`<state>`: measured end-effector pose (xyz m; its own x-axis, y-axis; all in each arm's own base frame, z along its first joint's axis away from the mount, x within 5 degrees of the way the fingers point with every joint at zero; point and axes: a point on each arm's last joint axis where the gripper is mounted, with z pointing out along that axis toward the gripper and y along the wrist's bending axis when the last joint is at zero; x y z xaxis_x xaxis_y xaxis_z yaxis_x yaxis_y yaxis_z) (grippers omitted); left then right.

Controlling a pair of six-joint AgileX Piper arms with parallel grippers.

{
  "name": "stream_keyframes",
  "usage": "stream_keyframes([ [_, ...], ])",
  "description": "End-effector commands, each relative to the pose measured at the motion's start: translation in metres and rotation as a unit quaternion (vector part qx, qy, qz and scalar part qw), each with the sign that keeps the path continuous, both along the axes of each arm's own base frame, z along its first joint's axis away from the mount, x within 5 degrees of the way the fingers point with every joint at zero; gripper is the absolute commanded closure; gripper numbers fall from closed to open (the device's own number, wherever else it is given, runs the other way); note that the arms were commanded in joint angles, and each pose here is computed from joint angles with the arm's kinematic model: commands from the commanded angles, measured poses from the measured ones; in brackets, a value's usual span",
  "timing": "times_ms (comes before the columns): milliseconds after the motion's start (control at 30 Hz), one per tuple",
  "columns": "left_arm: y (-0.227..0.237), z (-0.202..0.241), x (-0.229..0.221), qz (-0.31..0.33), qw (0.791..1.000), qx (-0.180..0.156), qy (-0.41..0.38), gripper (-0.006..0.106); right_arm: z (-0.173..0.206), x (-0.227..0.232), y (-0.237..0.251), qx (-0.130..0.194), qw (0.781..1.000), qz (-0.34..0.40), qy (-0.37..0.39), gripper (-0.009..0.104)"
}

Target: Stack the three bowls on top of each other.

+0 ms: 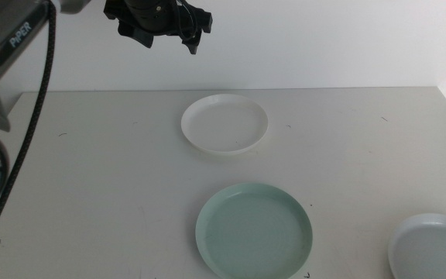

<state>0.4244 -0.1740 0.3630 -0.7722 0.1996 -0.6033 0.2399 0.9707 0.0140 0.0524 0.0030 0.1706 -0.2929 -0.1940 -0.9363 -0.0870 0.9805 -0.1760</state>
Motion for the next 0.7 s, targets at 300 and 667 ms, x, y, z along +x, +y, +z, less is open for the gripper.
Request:
stream_keyframes([
  [300,0.023,-0.008,0.034,0.018,0.998,-0.066,-0.01,-0.004,0.008,0.0,-0.001,-0.012,0.999,-0.006,-0.046,0.05],
  [667,0.016,-0.066,0.066,0.017,0.998,-0.061,0.005,-0.004,0.008,0.0,-0.001,-0.012,0.999,-0.006,-0.046,0.05],
])
